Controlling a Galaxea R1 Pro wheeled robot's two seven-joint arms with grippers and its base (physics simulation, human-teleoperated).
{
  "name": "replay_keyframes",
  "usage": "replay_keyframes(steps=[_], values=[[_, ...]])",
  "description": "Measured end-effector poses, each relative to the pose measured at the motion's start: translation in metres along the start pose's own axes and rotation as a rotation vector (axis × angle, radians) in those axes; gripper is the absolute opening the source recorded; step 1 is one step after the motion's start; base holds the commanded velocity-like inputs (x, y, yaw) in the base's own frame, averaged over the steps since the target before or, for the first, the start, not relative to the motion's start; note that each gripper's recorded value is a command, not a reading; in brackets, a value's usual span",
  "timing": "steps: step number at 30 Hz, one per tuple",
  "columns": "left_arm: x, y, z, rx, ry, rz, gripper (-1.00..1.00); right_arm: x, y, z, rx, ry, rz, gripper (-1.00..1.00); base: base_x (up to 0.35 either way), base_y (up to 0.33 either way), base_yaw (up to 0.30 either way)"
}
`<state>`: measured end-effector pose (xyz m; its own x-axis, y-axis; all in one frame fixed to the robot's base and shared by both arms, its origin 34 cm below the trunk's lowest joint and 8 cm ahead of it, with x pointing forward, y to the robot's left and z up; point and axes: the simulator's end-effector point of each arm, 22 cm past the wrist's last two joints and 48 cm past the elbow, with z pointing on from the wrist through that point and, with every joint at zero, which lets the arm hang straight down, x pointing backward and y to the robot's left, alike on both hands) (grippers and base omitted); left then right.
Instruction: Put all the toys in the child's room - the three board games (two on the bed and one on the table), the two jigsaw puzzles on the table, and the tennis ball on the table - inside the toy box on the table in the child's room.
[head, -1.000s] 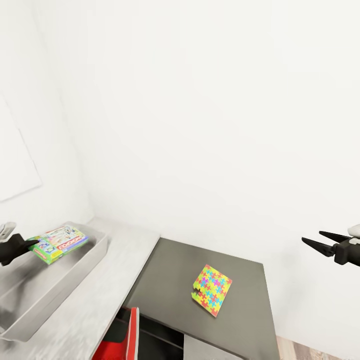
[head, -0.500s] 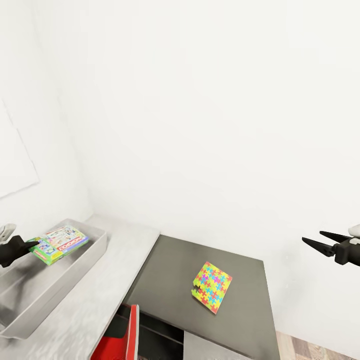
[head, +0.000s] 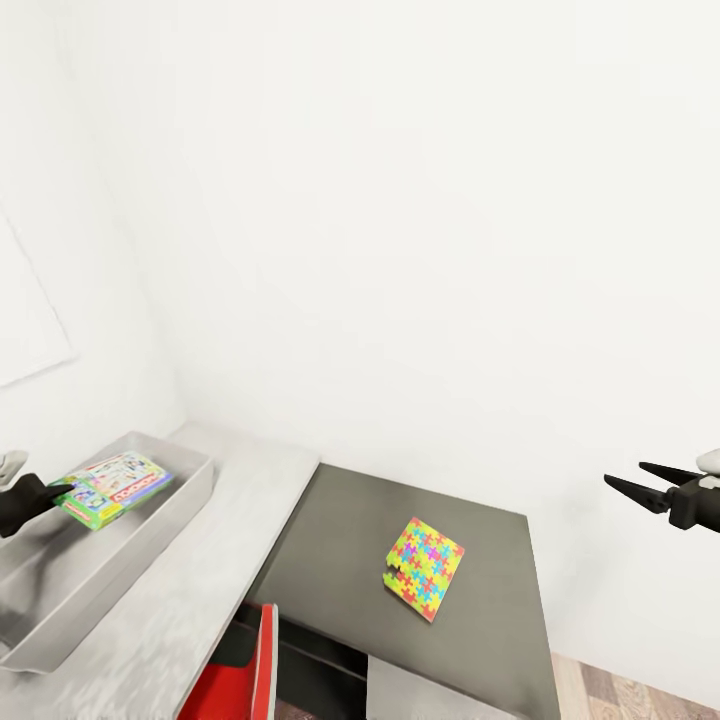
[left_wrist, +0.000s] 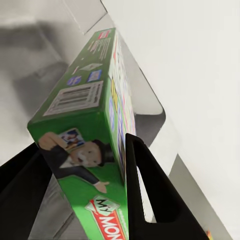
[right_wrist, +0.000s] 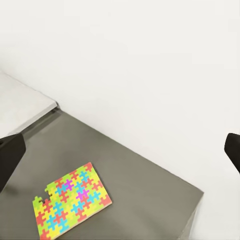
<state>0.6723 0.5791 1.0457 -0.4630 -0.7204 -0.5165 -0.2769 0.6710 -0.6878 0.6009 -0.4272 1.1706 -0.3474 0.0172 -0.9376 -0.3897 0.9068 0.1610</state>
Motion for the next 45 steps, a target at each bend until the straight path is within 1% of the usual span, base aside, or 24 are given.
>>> replay_keyframes(steps=[3, 7, 10, 15, 22, 32, 37, 45], values=[[-0.002, 0.011, 0.003, -0.024, -0.014, -0.009, -1.00, 0.002, -0.001, 0.002, 0.000, 0.005, 0.002, 1.00, 0.000, 0.000, 0.000], [0.000, 0.031, 0.014, -0.091, -0.020, 0.013, -1.00, 0.005, -0.001, 0.004, 0.000, 0.011, 0.004, 1.00, 0.000, 0.000, 0.000], [0.002, 0.035, 0.023, -0.106, -0.018, 0.018, -1.00, 0.007, -0.002, 0.005, -0.001, 0.016, 0.006, 1.00, 0.000, 0.000, 0.000], [0.007, 0.039, 0.030, -0.111, -0.007, 0.035, -1.00, 0.010, -0.003, 0.008, -0.001, 0.023, 0.009, 1.00, 0.000, 0.000, 0.000], [0.010, 0.042, 0.034, -0.114, 0.002, 0.037, -1.00, 0.015, -0.005, 0.010, -0.001, 0.033, 0.015, 1.00, 0.000, 0.000, 0.000], [0.000, 0.032, 0.042, -0.101, -0.010, 0.041, -1.00, 0.021, -0.009, 0.013, 0.005, 0.044, 0.024, 1.00, 0.000, 0.000, 0.000], [0.002, 0.033, 0.046, -0.109, 0.003, 0.050, -1.00, 0.024, -0.010, 0.015, 0.006, 0.050, 0.028, 1.00, 0.000, 0.000, 0.000], [0.006, 0.030, 0.057, -0.105, 0.015, 0.045, -1.00, 0.029, -0.012, 0.018, 0.006, 0.062, 0.033, 1.00, 0.000, 0.000, 0.000]])
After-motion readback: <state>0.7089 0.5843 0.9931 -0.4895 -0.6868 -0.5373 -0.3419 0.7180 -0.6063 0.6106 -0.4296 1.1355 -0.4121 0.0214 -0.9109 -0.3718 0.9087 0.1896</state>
